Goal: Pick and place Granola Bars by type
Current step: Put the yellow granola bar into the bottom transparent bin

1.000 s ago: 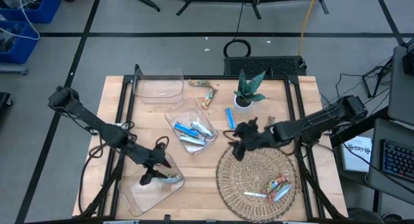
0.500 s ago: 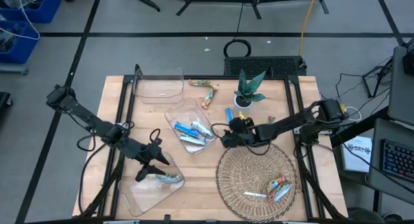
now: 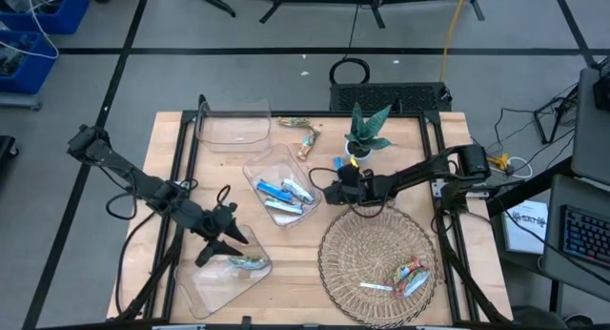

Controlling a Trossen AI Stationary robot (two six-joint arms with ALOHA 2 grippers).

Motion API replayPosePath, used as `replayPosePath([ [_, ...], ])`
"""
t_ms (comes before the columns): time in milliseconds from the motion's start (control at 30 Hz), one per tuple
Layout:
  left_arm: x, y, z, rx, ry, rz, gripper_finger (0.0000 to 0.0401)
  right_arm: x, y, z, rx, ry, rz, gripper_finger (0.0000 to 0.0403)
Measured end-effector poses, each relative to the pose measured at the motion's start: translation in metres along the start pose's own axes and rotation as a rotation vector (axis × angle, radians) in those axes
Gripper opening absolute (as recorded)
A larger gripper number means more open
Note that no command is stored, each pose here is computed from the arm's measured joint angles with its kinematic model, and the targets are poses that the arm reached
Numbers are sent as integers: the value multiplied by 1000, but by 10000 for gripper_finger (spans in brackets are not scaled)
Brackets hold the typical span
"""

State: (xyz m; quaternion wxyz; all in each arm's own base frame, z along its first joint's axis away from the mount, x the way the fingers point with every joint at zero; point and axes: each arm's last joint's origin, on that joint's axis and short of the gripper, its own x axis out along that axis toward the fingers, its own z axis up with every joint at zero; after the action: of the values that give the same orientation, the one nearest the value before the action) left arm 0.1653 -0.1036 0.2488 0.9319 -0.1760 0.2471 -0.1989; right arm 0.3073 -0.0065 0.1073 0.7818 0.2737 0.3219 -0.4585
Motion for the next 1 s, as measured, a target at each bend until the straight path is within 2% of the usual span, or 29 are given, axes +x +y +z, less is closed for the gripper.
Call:
replayPosePath([
  [67, -1, -2, 6, 15, -60, -17, 176, -4, 0, 0, 10, 21, 17, 99],
  [133, -2, -3, 11, 51, -116, -29, 174, -13, 3, 1, -30, 51, 63, 35],
  [167, -2, -3, 16, 66, -160, -30, 173, -19, 4, 1, -59, 69, 90, 18],
  [300, -6, 0, 31, 112, -329, 28, 167, -49, 5, 6, -82, 73, 158, 4],
  [433, -11, 9, 48, 106, -501, 123, 164, -97, 5, 18, -119, -18, 284, 1],
  [667, -22, 37, 71, -97, -715, 224, 183, -181, -1, 67, -159, -324, 562, 0],
  [833, -23, 61, 84, -228, -816, 227, 203, -211, 3, 97, -173, -510, 703, 0],
  [1000, -19, 83, 95, -241, -886, 176, 225, -217, 15, 116, -205, -555, 806, 0],
])
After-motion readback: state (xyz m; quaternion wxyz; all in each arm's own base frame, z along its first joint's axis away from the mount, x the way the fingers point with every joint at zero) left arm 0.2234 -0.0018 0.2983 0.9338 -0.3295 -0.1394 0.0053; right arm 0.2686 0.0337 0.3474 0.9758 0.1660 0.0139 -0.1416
